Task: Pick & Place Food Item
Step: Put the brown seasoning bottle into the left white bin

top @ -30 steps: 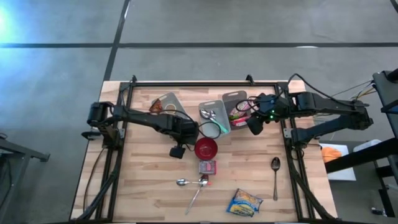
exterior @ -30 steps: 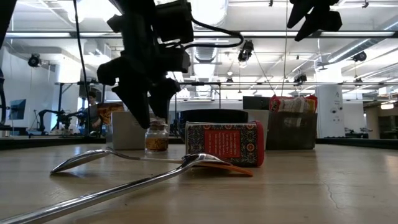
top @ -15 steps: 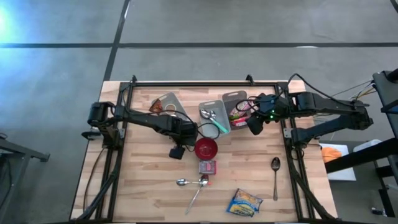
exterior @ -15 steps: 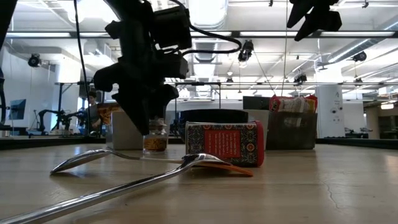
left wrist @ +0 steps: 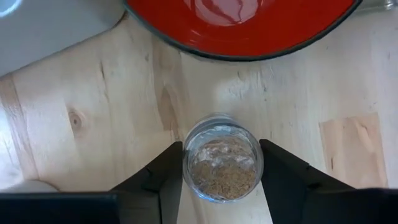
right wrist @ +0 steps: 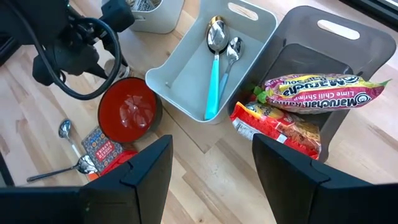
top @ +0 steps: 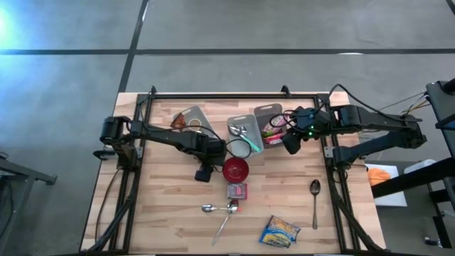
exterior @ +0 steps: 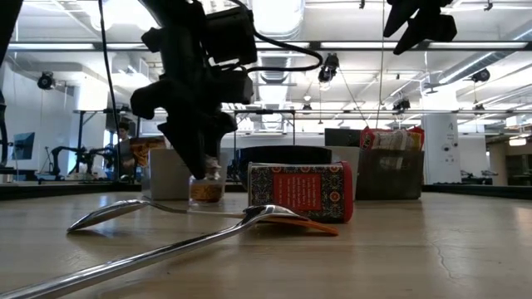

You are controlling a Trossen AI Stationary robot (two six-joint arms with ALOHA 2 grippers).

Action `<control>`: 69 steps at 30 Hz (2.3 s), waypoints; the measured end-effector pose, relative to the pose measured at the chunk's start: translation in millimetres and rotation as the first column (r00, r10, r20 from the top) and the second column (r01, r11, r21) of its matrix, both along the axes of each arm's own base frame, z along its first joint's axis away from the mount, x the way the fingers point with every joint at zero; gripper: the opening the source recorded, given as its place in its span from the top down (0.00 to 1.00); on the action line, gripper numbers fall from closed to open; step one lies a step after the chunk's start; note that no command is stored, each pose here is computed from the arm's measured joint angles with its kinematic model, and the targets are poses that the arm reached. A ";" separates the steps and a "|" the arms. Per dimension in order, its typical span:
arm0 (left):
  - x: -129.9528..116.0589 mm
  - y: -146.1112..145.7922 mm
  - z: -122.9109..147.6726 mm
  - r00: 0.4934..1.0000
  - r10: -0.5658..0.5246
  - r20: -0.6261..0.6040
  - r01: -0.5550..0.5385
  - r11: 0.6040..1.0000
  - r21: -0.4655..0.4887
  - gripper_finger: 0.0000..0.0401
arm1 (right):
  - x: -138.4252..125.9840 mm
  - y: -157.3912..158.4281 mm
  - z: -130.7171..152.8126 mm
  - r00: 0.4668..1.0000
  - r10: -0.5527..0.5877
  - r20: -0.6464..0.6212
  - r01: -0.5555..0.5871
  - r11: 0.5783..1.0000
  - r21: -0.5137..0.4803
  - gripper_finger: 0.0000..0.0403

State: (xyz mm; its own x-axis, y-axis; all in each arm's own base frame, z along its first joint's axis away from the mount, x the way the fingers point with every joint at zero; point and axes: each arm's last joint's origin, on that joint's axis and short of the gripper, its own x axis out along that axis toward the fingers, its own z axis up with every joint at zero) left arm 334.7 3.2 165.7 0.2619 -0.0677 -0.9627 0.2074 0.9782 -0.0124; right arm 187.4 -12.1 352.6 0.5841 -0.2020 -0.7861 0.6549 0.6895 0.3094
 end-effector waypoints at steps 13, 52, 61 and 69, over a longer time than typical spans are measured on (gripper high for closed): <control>-9.3 3.1 54.8 0.994 0.093 0.057 -0.091 0.995 -0.037 0.58 | 0.0 0.0 -0.5 1.000 0.001 -0.003 -0.001 1.000 0.001 0.46; -124.4 80.7 79.5 0.604 0.797 -0.002 -0.797 0.603 -0.022 0.58 | 0.5 0.2 -6.8 1.000 0.004 -0.023 -0.004 1.000 0.006 0.46; -116.0 82.9 72.3 0.594 0.802 0.065 -0.795 0.597 -0.108 0.58 | 0.5 0.2 -7.0 1.000 0.004 -0.024 -0.004 1.000 0.006 0.46; -117.3 82.1 65.4 0.592 0.804 0.050 -0.797 0.594 -0.113 0.58 | 0.5 0.2 -7.0 1.000 0.004 -0.024 -0.004 1.000 0.006 0.46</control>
State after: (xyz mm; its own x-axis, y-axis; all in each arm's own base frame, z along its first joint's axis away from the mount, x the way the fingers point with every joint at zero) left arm 217.4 85.4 231.1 0.3245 0.1443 -0.9348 -0.6549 0.7473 -0.1120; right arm 187.9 -12.0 345.6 0.5657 -0.1946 -0.8013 0.6594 0.6902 0.2979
